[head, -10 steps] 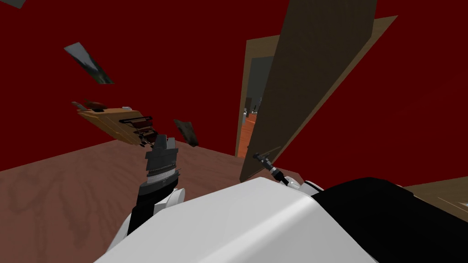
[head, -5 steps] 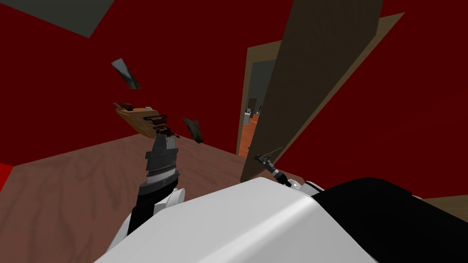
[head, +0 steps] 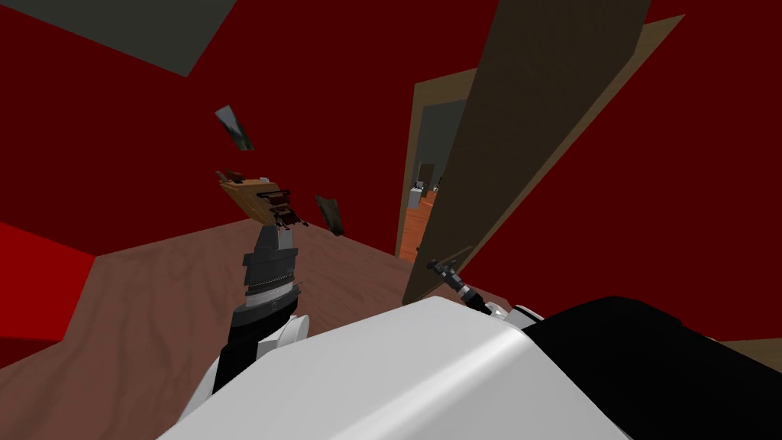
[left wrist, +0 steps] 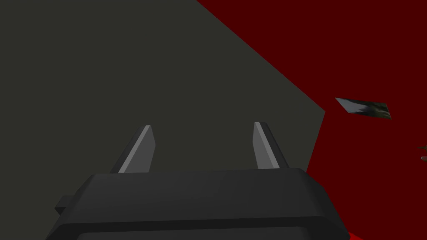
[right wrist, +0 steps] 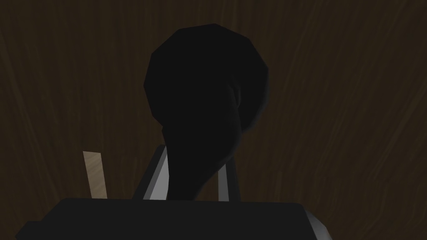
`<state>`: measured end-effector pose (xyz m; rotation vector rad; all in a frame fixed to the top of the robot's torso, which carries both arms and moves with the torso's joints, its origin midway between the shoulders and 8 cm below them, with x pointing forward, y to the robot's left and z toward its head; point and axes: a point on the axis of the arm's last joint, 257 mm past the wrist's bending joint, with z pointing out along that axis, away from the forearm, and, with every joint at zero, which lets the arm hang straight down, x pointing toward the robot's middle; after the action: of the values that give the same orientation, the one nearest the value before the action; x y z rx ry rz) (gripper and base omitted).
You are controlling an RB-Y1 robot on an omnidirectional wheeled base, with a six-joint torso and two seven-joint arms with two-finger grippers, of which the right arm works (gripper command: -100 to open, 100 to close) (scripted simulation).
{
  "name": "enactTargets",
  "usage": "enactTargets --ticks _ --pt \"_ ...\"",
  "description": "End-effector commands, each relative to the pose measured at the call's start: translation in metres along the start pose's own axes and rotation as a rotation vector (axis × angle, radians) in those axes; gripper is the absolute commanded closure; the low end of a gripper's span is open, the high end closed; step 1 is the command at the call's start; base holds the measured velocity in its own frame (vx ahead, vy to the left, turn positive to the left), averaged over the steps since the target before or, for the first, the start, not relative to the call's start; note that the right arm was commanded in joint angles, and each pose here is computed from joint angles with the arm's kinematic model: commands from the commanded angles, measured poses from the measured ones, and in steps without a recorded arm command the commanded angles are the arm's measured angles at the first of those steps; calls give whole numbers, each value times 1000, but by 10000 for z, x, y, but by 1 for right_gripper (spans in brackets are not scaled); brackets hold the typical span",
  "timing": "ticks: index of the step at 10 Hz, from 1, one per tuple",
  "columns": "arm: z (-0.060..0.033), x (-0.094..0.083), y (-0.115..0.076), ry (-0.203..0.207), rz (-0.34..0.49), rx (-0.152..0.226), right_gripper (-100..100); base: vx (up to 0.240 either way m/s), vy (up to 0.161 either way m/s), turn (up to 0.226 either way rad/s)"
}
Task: Pull the door open
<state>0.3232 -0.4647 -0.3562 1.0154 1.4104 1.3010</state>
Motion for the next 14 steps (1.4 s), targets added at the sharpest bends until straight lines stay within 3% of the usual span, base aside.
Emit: enactTargets --ticks 1,2,4,6,7,8,9,10,12,13,14 --pt "0 0 0 0 0 0 100 -58 -35 30" --pt "88 33 -19 -1 4 1 100 -129 -44 138" --pt "88 33 -19 -1 4 1 100 -99 -47 44" --pt "250 71 -33 -5 6 1 100 -181 -80 118" --pt "186 38 -94 -17 6 22 100 -147 -72 88" --pt "350 95 -38 -8 7 1 100 -156 -78 88" --pt "422 111 -40 -9 7 1 100 -206 -99 152" --pt "422 111 -40 -9 7 1 100 -144 -66 69" --pt "612 154 -38 -15 7 1 100 -201 -95 136" --pt "612 154 -38 -15 7 1 100 -160 -82 86" --pt "727 179 -31 -18 6 1 100 -138 -87 107"
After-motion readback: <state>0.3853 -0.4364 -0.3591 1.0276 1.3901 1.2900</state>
